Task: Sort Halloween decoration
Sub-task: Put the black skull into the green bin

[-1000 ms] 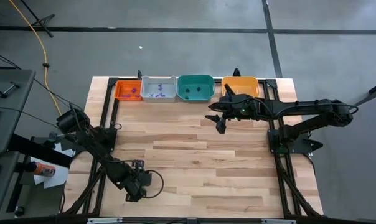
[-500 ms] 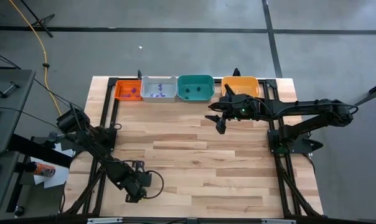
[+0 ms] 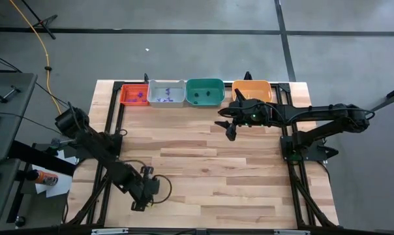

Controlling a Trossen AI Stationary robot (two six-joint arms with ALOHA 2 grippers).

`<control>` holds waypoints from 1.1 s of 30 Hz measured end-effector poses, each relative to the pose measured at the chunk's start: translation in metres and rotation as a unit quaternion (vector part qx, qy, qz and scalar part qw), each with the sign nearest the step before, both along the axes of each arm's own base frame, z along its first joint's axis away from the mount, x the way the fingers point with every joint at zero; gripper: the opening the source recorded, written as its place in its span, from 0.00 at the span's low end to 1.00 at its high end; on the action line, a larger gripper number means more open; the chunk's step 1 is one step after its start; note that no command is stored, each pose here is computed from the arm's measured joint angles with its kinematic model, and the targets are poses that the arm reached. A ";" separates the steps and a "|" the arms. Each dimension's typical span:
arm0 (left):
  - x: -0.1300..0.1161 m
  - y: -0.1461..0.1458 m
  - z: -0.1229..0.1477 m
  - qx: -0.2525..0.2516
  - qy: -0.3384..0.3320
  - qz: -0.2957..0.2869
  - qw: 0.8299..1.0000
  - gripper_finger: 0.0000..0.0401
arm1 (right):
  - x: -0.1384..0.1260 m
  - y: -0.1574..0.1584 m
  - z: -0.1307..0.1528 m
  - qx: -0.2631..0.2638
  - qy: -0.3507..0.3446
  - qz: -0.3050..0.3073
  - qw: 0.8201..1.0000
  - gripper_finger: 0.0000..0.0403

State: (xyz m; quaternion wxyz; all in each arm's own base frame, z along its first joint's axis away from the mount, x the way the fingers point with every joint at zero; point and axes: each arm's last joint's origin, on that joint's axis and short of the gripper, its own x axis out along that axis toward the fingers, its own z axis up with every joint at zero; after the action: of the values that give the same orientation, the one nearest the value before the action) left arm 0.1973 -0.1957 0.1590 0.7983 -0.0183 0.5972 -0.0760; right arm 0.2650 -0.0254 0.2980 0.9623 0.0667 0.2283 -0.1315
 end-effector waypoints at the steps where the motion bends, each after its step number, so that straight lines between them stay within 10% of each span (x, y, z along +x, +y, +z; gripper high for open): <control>1: 0.001 0.003 0.005 -0.003 -0.008 -0.004 1.000 0.18 | 0.000 0.000 0.000 0.000 0.000 0.000 1.000 0.57; 15: 0.034 0.115 0.095 0.035 -0.232 0.004 0.972 0.19 | 0.000 0.000 0.001 0.001 -0.004 0.000 1.000 0.57; 27: 0.061 0.215 0.165 0.023 -0.544 0.088 0.834 0.19 | 0.009 0.003 0.024 0.008 -0.131 0.051 0.990 0.57; 33: 0.073 0.225 0.165 -0.016 -0.575 0.088 0.814 0.19 | 0.011 0.004 0.033 0.008 -0.177 0.071 0.982 0.57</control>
State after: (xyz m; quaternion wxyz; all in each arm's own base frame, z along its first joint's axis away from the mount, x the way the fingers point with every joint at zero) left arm 0.2705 0.0292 0.3238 0.9990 -0.0363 0.0243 -0.0116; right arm 0.2756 -0.0217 0.3307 0.9939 0.0802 0.0592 -0.0471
